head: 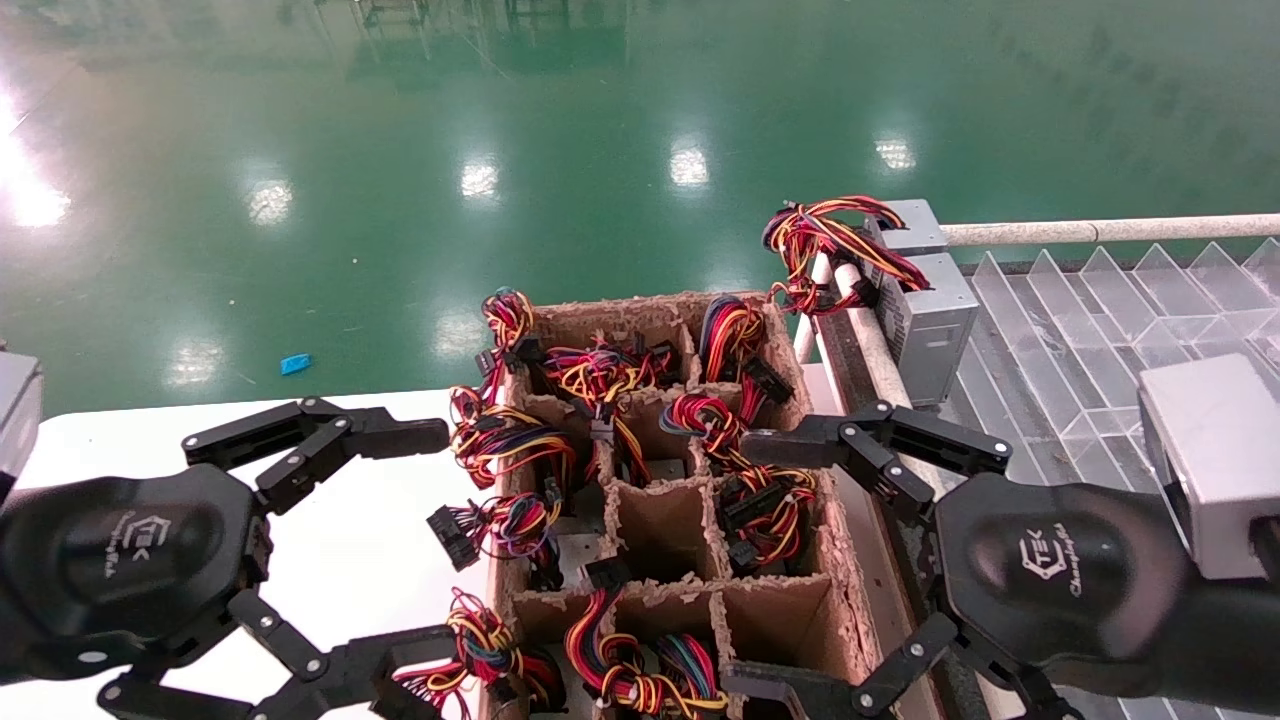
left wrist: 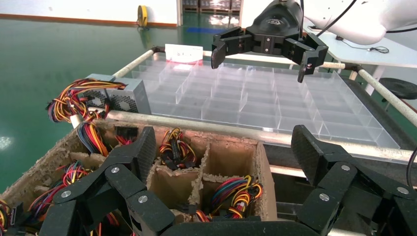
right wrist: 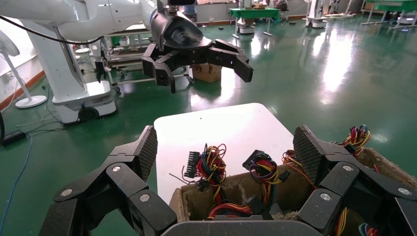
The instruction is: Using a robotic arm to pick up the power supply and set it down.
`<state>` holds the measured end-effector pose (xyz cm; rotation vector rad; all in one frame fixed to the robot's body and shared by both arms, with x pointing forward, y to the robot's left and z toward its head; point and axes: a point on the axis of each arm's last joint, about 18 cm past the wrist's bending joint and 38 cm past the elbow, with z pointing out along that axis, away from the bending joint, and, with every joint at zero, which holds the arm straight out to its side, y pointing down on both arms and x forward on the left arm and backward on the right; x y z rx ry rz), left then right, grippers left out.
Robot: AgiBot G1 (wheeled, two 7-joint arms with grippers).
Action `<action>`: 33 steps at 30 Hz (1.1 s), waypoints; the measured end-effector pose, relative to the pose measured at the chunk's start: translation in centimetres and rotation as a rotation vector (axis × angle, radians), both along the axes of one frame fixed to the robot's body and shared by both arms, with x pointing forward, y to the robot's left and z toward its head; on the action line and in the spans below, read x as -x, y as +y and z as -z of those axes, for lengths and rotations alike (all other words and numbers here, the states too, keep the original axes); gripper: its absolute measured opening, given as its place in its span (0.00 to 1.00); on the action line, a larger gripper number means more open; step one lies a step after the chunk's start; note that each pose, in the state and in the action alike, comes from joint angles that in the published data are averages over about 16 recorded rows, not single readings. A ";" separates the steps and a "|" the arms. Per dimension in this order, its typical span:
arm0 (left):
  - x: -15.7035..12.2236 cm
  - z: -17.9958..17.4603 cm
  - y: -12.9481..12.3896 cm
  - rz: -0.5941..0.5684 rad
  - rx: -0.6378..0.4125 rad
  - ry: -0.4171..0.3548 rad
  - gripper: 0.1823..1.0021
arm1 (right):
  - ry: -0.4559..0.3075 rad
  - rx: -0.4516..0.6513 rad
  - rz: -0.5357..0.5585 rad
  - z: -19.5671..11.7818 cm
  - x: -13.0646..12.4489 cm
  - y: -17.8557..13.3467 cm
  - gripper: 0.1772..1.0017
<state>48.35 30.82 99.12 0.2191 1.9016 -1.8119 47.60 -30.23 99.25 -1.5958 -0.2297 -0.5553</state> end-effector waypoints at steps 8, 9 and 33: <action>0.0 0.0 0.0 0.000 0.000 0.000 1.00 | 0.000 0.000 0.000 0.0 0.0 0.0 1.00; 0.0 0.0 0.0 0.000 0.000 0.000 1.00 | 0.000 0.000 0.000 0.0 0.0 0.0 1.00; 0.0 0.0 0.0 0.000 0.000 0.000 1.00 | 0.000 0.000 0.000 0.0 0.0 0.0 1.00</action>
